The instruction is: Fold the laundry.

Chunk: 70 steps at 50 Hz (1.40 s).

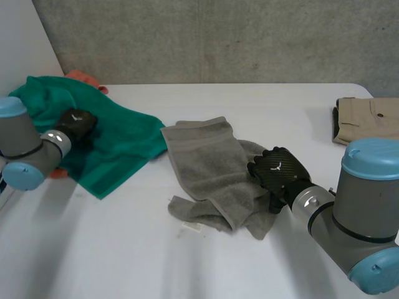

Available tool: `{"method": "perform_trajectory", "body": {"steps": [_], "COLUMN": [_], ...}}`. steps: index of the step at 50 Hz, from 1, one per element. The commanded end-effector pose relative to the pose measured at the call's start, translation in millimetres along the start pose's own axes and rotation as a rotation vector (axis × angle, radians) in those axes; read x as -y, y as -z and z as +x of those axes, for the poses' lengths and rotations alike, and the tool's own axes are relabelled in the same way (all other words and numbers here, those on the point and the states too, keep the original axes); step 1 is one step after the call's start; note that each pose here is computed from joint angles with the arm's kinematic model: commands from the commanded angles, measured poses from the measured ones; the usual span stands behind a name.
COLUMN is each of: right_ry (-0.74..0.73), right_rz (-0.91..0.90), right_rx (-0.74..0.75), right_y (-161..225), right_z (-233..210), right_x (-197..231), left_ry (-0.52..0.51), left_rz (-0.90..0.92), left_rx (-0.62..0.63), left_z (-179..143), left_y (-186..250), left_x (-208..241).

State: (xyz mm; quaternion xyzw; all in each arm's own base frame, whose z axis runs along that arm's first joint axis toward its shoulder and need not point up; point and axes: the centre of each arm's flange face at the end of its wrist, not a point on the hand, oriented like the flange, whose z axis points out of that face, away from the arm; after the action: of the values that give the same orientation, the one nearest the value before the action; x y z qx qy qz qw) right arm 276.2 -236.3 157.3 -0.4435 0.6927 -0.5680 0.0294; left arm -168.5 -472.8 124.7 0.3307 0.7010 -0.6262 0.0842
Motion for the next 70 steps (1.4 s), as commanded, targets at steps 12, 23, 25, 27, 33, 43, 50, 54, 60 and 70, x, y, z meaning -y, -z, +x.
{"method": "perform_trajectory", "body": {"steps": [12, 23, 25, 27, 33, 43, 50, 54, 60, 70], "right_ry": [0.002, -0.006, -0.010, -0.015, -0.060, -0.125, -0.200, -0.209, -0.221, -0.402], "right_rz": [-0.007, -0.004, 0.001, 0.006, 0.024, -0.059, -0.152, -0.188, -0.214, -0.161], "right_rx": [0.007, -0.005, -0.015, -0.021, -0.041, -0.021, -0.015, -0.040, -0.109, -0.150], "right_y": [-1.1, -3.2, -3.3, -2.9, 1.3, 13.3, 22.4, 23.6, 16.2, -2.6], "right_z": [-1.8, 4.0, 6.5, 8.6, 23.6, 45.6, 51.3, 52.6, 58.9, 52.3], "right_x": [-3.2, -1.5, 0.7, 3.0, 16.3, 25.2, 24.7, 20.0, 3.8, -18.0], "left_ry": [-0.084, -0.024, -0.016, -0.017, -0.015, 0.061, 0.146, 0.157, 0.128, -0.002], "left_rz": [0.054, 0.019, 0.062, 0.095, 0.168, 0.238, 0.241, 0.210, 0.162, 0.191], "left_rx": [0.579, 0.452, 0.387, 0.358, 0.316, 0.011, -0.391, -0.539, -0.618, -0.608], "left_z": [-115.3, -85.1, -74.3, -69.5, -57.7, 16.0, 106.1, 148.3, 198.2, 232.7], "left_y": [-22.3, -9.1, -0.5, 6.1, 46.4, 120.8, 145.9, 140.6, 128.8, 103.2], "left_x": [21.5, 23.8, 34.0, 42.2, 82.3, 139.2, 148.6, 140.5, 125.2, 105.7]}}
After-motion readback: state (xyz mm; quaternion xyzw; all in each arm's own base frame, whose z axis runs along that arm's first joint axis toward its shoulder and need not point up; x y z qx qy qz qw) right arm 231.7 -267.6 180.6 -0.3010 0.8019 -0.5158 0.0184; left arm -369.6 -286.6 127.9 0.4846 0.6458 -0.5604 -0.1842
